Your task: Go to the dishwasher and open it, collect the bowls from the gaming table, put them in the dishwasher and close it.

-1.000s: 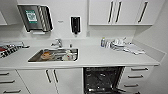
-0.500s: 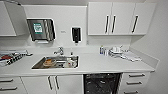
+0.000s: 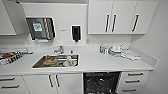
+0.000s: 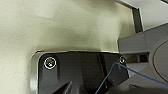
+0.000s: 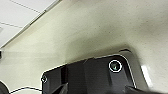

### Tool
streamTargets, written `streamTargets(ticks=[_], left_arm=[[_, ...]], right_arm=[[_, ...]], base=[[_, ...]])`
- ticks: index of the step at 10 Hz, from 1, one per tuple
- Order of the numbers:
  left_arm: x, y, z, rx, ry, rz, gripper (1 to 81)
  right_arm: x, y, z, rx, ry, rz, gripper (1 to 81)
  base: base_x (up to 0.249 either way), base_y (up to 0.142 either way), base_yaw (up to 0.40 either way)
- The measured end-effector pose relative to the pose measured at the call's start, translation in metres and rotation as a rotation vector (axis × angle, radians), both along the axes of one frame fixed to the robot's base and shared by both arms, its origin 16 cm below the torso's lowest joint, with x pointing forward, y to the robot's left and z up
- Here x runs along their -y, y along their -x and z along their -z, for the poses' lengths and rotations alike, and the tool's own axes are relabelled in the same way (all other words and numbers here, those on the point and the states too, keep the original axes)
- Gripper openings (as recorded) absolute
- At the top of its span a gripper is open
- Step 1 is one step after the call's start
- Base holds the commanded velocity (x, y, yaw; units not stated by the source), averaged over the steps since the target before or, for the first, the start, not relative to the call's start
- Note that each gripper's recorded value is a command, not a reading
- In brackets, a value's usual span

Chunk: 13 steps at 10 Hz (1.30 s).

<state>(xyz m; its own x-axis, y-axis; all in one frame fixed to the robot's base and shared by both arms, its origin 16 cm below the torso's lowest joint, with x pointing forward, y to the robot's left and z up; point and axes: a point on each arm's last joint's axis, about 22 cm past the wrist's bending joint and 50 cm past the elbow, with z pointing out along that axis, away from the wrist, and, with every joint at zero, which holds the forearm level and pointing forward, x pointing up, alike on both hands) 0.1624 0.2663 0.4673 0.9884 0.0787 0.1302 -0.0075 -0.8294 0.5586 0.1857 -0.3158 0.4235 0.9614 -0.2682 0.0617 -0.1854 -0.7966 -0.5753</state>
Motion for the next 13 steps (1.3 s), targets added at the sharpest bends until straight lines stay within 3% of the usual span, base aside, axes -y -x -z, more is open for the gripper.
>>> streamTargets(ticks=[3,6,8,10,11,13], left_arm=[[0.005,0.023,-0.014,-0.034,0.006,-0.001,81.1],[0.009,0.047,-0.016,-0.071,-0.009,0.004,81.1],[0.007,0.05,-0.014,-0.058,-0.032,0.009,81.1],[0.006,0.056,-0.015,-0.038,-0.05,0.011,81.1],[0.006,0.057,-0.015,-0.027,-0.061,0.013,81.1],[0.013,0.065,-0.016,-0.012,-0.067,0.016,81.1]], right_arm=[[-0.008,0.026,-0.006,-0.031,0.013,-0.02,81.1],[0.007,0.052,0.003,-0.065,0.099,-0.031,81.1],[0.007,0.05,0.005,-0.046,0.137,-0.037,81.1],[-0.024,0.053,-0.002,-0.015,0.106,-0.06,81.1],[-0.028,0.059,-0.007,-0.003,0.099,-0.068,81.1],[-0.019,0.068,-0.014,0.011,0.119,-0.068,81.1]], base=[[0.0,0.0,0.0],[0.0,0.0,0.0],[0.0,0.0,0.0],[0.0,0.0,0.0],[0.0,0.0,0.0],[0.0,0.0,0.0]])
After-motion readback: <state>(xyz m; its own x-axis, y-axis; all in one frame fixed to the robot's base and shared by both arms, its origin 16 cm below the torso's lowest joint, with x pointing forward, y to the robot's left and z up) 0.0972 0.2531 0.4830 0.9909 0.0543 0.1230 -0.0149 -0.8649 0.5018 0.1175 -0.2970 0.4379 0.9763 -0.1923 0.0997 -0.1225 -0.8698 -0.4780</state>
